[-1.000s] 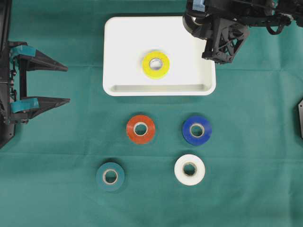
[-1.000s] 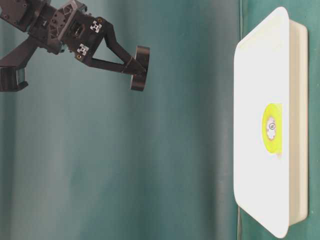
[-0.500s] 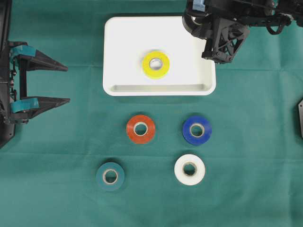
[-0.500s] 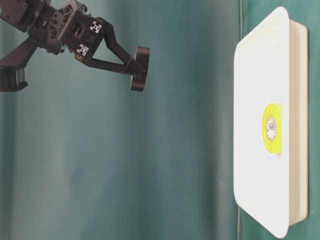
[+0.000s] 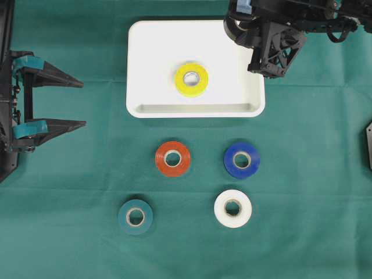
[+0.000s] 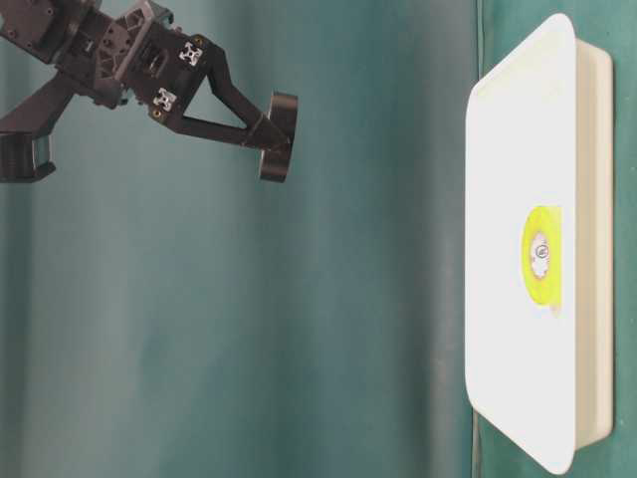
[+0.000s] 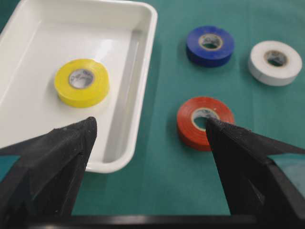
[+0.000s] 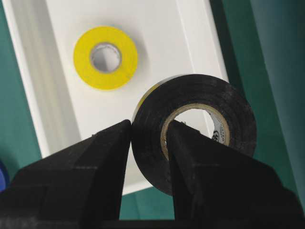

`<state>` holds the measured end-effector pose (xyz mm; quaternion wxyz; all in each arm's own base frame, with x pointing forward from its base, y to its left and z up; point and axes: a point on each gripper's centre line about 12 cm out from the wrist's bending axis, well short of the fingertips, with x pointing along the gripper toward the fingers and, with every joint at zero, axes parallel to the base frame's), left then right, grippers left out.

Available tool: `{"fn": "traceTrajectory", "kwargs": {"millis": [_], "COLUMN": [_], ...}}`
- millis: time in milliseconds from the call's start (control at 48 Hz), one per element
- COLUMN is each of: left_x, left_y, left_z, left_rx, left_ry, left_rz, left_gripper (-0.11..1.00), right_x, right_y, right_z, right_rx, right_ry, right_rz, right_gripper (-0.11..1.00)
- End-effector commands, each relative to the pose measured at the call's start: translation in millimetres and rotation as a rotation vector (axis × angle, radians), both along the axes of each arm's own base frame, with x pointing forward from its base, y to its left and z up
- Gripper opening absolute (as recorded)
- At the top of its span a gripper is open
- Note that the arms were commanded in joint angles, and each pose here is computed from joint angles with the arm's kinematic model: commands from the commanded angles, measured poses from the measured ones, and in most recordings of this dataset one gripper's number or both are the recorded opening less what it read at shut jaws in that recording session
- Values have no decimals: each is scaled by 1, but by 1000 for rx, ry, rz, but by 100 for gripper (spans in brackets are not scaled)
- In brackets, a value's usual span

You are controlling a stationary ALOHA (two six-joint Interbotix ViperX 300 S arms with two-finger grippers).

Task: Pick up the tape from a random location and place it into the white case.
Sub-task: 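Carry the black tape with the right gripper over the white tray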

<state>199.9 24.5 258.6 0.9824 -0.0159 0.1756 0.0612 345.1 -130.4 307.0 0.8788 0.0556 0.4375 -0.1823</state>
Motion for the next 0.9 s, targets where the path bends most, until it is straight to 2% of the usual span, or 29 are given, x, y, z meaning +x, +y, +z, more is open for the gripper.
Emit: {"fn": "traceTrajectory", "kwargs": {"millis": [0, 354, 875], "left_x": [2, 2, 2], "left_y": [0, 0, 1], "left_z": [6, 6, 5], "left_rx": [1, 1, 0], "left_ry": [-17, -17, -15], "left_rz": [0, 0, 5], "left_gripper": [96, 96, 96], "right_x": [-2, 4, 17], "right_y": [1, 0, -1], "right_z": [12, -9, -104], "right_rx": [-14, 2, 62], "right_ry": [-38, -7, 57], "right_rz": [1, 4, 10], "right_gripper": [26, 26, 26]}}
